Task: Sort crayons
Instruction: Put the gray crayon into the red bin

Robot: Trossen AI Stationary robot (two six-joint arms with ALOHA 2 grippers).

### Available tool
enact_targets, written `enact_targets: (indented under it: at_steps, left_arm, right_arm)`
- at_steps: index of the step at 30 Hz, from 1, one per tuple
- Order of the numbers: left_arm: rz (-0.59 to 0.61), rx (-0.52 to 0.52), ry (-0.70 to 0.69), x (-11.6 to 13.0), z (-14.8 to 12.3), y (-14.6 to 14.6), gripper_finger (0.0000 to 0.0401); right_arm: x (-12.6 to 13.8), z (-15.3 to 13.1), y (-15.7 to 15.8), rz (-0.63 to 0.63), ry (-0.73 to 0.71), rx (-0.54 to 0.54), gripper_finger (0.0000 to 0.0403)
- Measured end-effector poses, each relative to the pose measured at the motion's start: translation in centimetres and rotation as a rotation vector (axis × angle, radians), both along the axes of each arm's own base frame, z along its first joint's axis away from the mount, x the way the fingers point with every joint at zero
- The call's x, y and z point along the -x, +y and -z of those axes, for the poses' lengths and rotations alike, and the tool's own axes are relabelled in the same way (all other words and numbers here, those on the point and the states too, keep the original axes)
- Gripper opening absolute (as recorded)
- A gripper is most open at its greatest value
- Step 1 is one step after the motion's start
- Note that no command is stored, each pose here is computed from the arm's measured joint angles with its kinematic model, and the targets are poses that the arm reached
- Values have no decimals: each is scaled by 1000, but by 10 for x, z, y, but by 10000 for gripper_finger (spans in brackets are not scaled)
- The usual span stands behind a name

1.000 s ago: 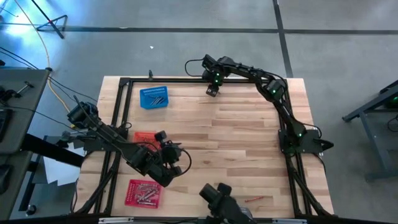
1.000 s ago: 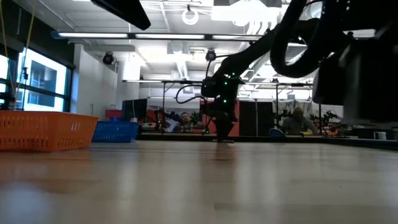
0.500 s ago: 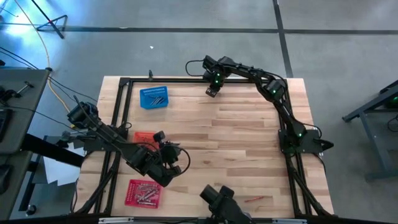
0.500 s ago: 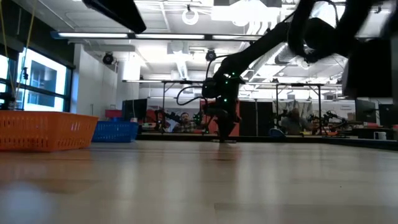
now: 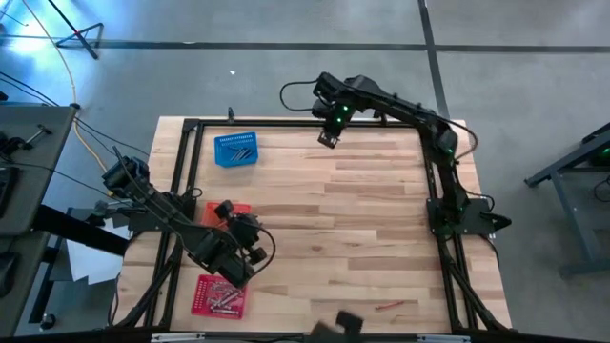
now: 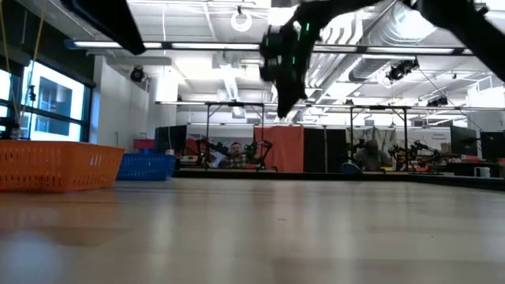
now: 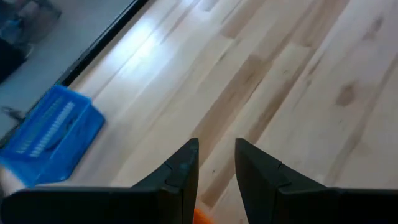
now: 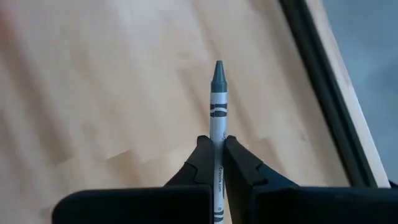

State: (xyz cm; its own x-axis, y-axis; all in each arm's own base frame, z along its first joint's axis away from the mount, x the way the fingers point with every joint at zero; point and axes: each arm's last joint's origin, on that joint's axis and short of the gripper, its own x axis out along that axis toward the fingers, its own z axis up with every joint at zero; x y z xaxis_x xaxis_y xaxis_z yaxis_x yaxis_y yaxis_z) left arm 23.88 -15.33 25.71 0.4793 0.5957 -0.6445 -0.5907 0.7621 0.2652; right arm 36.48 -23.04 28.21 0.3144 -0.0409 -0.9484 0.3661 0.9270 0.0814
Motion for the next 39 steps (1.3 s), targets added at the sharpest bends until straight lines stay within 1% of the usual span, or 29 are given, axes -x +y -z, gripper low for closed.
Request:
enact_targets:
  at_steps: [4, 8, 11, 13, 15, 17, 19, 22, 25, 28, 31, 34, 37, 39]
  left_arm:
    - [-25, -35, 32, 12, 7, 1, 90]
    - [-82, -53, 45, 26, 27, 4, 90]
    - [-89, -90, 33, 34, 44, 7, 90]
    - [-69, -149, -19, 36, 50, 9, 90]
    - [-44, -228, -109, 35, 51, 10, 90]
    - [-27, -300, -192, 33, 49, 10, 90]
    - [-14, -346, -252, 30, 45, 9, 90]
    - [-1, -380, -337, 25, 40, 5, 90]
    - [-4, -397, -465, 16, 35, -3, 90]
    - [-12, -426, -551, 7, 29, -11, 90]
    - [3, -463, -538, -1, 26, -20, 90]
    - [22, -488, -509, -7, 21, -28, 90]
    - [69, -518, -456, -11, 16, -36, 90]
    - [99, -529, -441, -10, 13, -44, 90]
  right_arm:
    - [-2, -38, 56, -114, -34, 23, 1]
    - [-2, -72, 128, -255, -77, 39, 1]
    - [-1, -87, 183, -331, -96, 89, 1]
    - [1, -93, 218, -369, -103, 140, 1]
    - [5, -97, 250, -395, -109, 206, 1]
    - [7, -98, 278, -403, -110, 276, 1]
    - [11, -98, 299, -388, -114, 328, 1]
    - [16, -99, 325, -359, -149, 401, 1]
    - [19, -102, 345, -333, -212, 498, 1]
    - [14, -100, 361, -324, -314, 533, 1]
    - [8, -86, 373, -353, -361, 533, 1]
    - [5, -66, 379, -364, -353, 556, 1]
    - [6, -49, 377, -312, -321, 614, 1]
    - [5, -39, 373, -250, -354, 596, 1]
